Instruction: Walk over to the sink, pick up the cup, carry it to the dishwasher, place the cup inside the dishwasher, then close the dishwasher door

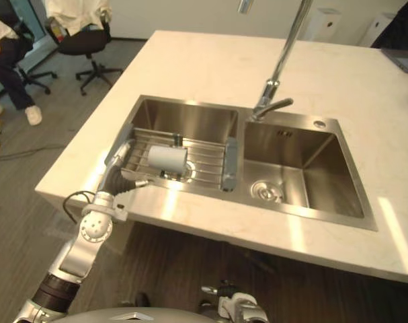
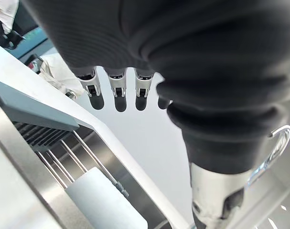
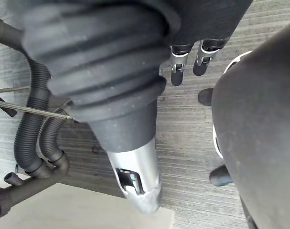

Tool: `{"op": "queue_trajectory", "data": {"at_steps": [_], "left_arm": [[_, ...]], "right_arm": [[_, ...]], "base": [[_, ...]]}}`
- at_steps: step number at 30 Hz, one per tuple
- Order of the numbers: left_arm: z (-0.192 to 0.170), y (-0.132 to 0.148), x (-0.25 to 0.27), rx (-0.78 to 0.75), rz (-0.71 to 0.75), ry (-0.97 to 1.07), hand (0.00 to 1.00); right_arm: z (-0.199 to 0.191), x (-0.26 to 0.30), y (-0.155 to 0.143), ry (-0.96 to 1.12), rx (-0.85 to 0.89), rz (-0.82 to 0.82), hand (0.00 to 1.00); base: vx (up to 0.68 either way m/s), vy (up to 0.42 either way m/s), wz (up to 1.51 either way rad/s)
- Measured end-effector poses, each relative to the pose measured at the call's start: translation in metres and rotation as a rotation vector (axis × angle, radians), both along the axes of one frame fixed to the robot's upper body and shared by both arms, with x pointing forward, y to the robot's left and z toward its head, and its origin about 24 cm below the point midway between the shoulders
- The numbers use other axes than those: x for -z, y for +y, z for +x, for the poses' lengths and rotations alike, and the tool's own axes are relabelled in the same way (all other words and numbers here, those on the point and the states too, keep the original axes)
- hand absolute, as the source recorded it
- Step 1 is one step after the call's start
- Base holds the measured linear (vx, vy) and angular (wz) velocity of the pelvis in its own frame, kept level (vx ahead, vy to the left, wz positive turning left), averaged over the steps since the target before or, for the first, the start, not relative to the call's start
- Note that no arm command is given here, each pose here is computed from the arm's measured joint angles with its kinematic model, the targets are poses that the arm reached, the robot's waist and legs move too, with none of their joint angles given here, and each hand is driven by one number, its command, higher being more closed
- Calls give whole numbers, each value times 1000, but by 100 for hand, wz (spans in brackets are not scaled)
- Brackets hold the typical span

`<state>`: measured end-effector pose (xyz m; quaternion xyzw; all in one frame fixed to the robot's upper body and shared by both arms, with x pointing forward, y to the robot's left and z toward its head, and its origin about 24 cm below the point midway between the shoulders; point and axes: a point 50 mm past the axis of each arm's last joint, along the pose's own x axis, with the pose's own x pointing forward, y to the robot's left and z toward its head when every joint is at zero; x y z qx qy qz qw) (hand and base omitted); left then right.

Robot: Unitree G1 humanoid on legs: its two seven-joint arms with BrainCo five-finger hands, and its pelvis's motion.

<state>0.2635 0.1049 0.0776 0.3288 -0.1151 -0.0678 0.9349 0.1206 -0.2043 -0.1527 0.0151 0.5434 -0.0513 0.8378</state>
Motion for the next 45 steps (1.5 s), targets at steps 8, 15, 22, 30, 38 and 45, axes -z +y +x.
{"op": "queue_trajectory", "data": {"at_steps": [8, 15, 22, 30, 38, 45], "left_arm": [[15, -8, -6, 93, 145, 42, 0], [33, -6, -6, 98, 275, 90, 0], [40, 7, 15, 63, 394, 223, 0], [43, 18, 29, 29, 449, 291, 0], [45, 33, 37, -53, 461, 298, 0], [48, 47, 32, -159, 409, 245, 0]], "right_arm": [[2, 0, 4, 0, -9, 6, 0], [0, 1, 5, 35, -13, 13, 0], [-6, 3, 5, 70, -11, 23, 0], [-7, 3, 5, 76, -10, 50, 0], [-12, 4, 5, 79, 38, 80, 0], [-13, 5, 2, 81, 59, 79, 0]], "base": [[-18, 16, -12], [-20, -2, -19], [-2, 0, -19], [-51, -1, -4], [-5, 1, -1], [18, -3, -2]]}}
